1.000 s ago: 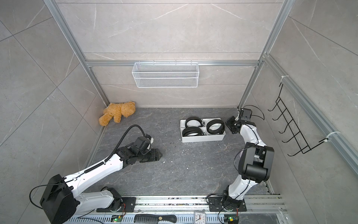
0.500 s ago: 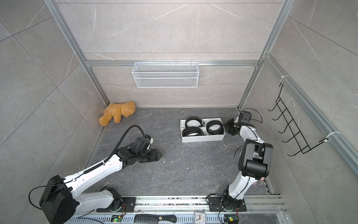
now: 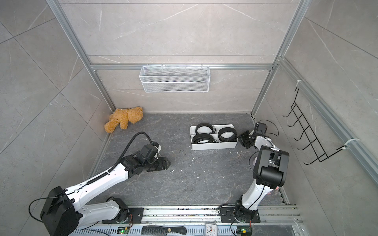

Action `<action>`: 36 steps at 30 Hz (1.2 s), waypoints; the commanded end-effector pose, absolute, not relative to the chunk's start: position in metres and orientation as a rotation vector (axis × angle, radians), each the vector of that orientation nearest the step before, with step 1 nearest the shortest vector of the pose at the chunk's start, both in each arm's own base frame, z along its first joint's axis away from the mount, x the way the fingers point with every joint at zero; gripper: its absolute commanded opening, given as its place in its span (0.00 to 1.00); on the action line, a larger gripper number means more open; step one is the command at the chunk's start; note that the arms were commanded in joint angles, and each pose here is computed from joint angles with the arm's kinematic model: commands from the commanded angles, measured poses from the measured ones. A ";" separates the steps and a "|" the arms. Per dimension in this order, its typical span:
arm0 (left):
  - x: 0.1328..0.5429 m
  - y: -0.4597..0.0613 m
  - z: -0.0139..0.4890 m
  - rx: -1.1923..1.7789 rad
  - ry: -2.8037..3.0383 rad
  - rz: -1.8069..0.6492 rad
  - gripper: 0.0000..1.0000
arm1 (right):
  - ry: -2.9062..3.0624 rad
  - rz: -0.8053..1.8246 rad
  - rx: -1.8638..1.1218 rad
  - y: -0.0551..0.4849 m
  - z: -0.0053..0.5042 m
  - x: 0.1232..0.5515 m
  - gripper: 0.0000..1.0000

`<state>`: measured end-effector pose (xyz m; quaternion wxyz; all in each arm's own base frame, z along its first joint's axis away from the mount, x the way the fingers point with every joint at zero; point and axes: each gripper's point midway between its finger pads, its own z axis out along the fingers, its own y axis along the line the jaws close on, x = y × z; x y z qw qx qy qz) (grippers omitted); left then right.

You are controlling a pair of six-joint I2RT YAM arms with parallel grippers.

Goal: Place the belts into the storage roll
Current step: Place the belt in the container.

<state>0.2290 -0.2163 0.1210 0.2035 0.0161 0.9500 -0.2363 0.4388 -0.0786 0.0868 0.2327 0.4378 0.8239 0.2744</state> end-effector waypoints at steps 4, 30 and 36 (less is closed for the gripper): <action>0.227 -0.210 0.124 0.019 2.642 -0.649 0.75 | 2.357 0.622 1.166 -0.093 0.094 0.428 0.32; 0.229 -0.211 0.128 0.026 2.639 -0.649 0.75 | 2.607 0.577 1.091 -0.059 0.043 0.402 0.48; 0.227 -0.208 0.131 0.024 2.635 -0.643 0.75 | 2.481 0.510 1.031 -0.071 0.094 0.408 0.58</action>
